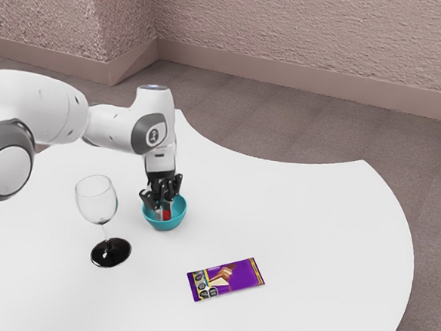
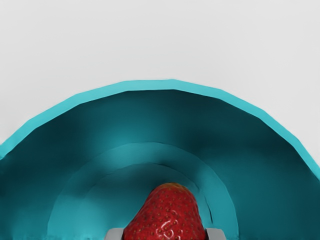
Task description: Take strawberry from the bowl
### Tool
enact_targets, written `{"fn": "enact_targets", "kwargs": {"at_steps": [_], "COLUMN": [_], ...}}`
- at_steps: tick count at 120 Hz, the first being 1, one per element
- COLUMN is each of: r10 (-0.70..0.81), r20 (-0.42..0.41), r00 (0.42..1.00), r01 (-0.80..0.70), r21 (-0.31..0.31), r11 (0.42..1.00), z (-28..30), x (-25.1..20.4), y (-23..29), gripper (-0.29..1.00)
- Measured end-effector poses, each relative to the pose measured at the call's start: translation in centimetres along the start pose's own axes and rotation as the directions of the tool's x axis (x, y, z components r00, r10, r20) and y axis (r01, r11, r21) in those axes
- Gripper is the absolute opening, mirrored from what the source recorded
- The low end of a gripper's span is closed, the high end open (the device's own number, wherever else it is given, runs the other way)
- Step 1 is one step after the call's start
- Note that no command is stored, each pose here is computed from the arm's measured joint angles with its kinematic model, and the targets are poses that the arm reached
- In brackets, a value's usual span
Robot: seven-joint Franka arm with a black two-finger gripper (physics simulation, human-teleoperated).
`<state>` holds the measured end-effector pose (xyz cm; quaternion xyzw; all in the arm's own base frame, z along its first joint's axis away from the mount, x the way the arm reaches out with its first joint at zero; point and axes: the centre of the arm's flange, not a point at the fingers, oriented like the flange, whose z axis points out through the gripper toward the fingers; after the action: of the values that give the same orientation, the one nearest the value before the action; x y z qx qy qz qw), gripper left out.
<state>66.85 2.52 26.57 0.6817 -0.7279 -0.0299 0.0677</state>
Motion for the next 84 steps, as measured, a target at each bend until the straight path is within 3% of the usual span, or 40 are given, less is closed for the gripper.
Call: {"fn": "enact_targets", "kwargs": {"at_steps": [18, 27, 41, 61, 74, 84], "r10": [0.002, 0.043, 0.155, 0.163, 0.144, 0.119], "r20": [0.007, 0.002, 0.010, -0.004, -0.007, -0.009], "r00": [1.000, 0.999, 0.988, 0.987, 0.990, 0.993], "r01": [-0.003, -0.043, -0.155, -0.162, -0.143, -0.118], "r21": [0.109, 0.136, 0.109, 0.045, 0.036, 0.088], "r11": [0.994, 0.990, 0.982, 0.986, 0.989, 0.989], "z": [-7.5, -10.2, -9.7, -5.3, -5.2, -9.3], "x": [0.5, 3.8, 13.3, 17.1, 17.5, 17.6], "y": [0.8, 1.3, 1.7, 0.7, 0.7, 1.5], "gripper": [0.07, 0.06, 0.05, 0.06, 0.28, 0.41]}}
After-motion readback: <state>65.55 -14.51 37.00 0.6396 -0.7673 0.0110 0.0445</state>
